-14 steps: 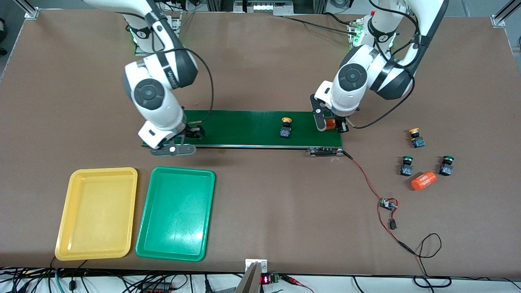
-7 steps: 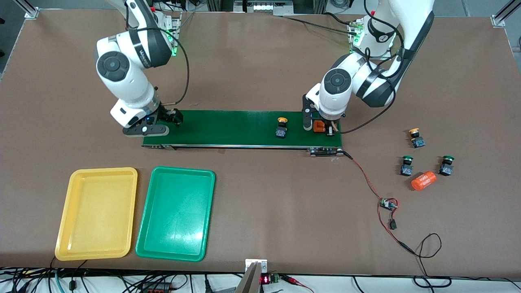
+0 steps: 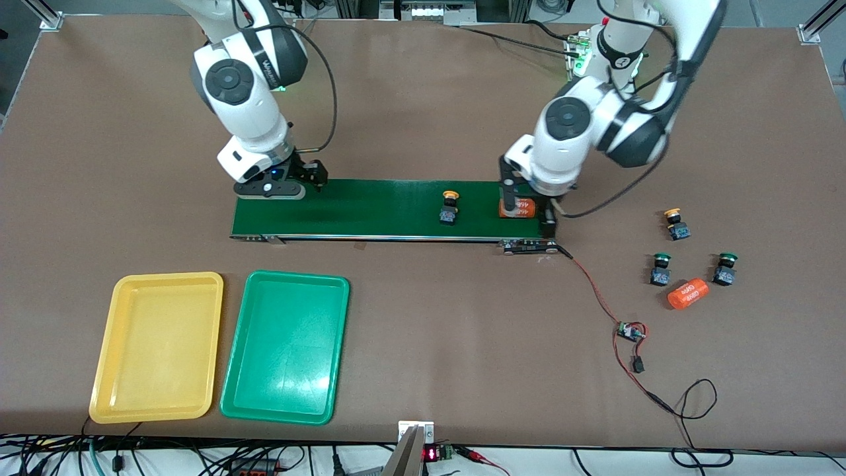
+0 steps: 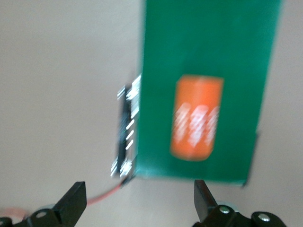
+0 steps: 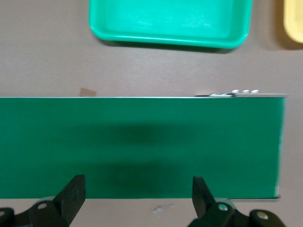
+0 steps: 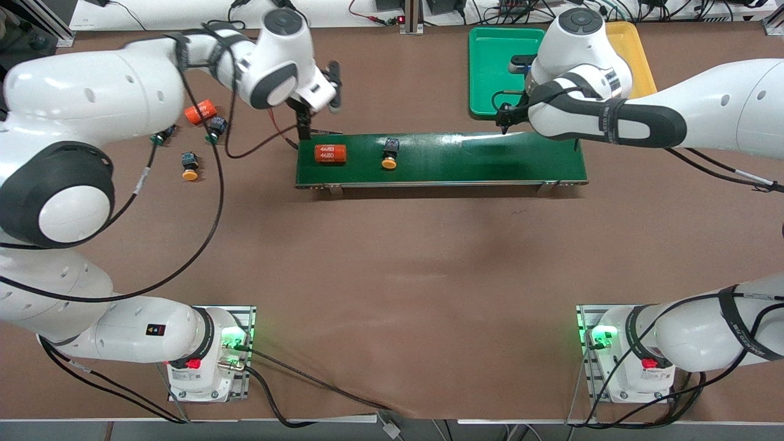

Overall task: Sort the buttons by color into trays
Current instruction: 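Lower the orange battery onto the belt and open the left gripper, then grasp the green-cap button with the left gripper while the right gripper reaches the yellow button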

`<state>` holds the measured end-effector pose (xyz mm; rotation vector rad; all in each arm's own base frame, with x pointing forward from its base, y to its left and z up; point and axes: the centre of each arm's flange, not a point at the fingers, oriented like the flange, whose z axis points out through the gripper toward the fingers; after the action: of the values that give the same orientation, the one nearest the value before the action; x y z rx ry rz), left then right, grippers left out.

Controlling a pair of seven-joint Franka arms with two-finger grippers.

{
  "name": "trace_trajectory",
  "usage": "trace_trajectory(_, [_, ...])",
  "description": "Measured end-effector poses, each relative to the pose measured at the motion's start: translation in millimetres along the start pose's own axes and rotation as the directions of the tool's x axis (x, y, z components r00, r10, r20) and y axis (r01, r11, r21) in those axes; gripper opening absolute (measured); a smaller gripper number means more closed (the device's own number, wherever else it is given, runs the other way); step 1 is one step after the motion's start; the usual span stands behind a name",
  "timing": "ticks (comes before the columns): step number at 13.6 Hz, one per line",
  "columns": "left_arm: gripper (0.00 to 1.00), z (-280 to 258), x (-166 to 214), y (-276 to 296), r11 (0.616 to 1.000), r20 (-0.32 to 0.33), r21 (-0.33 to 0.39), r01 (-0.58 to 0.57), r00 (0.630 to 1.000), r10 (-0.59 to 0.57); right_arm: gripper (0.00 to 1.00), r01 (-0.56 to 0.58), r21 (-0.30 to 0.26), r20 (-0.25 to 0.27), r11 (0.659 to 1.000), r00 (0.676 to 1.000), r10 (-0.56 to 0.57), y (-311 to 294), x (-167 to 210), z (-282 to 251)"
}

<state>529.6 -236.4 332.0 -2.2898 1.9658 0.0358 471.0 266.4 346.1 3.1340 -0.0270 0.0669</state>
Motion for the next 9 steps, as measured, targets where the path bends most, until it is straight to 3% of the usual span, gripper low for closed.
trace_trajectory(3, [1.0,21,-103,-44,0.981,0.055,-0.054,0.187,0.981,-0.184,1.0,-0.005,0.004,0.008,1.0,1.0,0.005,-5,-1,13])
trace_trajectory(5, [1.0,43,-162,-57,0.944,0.082,-0.108,0.311,0.949,-0.303,1.0,-0.005,0.005,0.01,1.0,1.0,0.005,-6,-1,17])
trace_trajectory(7, [1.0,61,-203,-62,0.889,0.101,-0.144,0.436,0.9,-0.425,1.0,-0.004,0.006,0.009,1.0,1.0,0.004,-6,0,17])
trace_trajectory(9, [1.0,74,-223,-63,0.803,0.113,-0.171,0.57,0.821,-0.559,1.0,-0.004,0.007,0.008,1.0,1.0,0.004,-6,0,16])
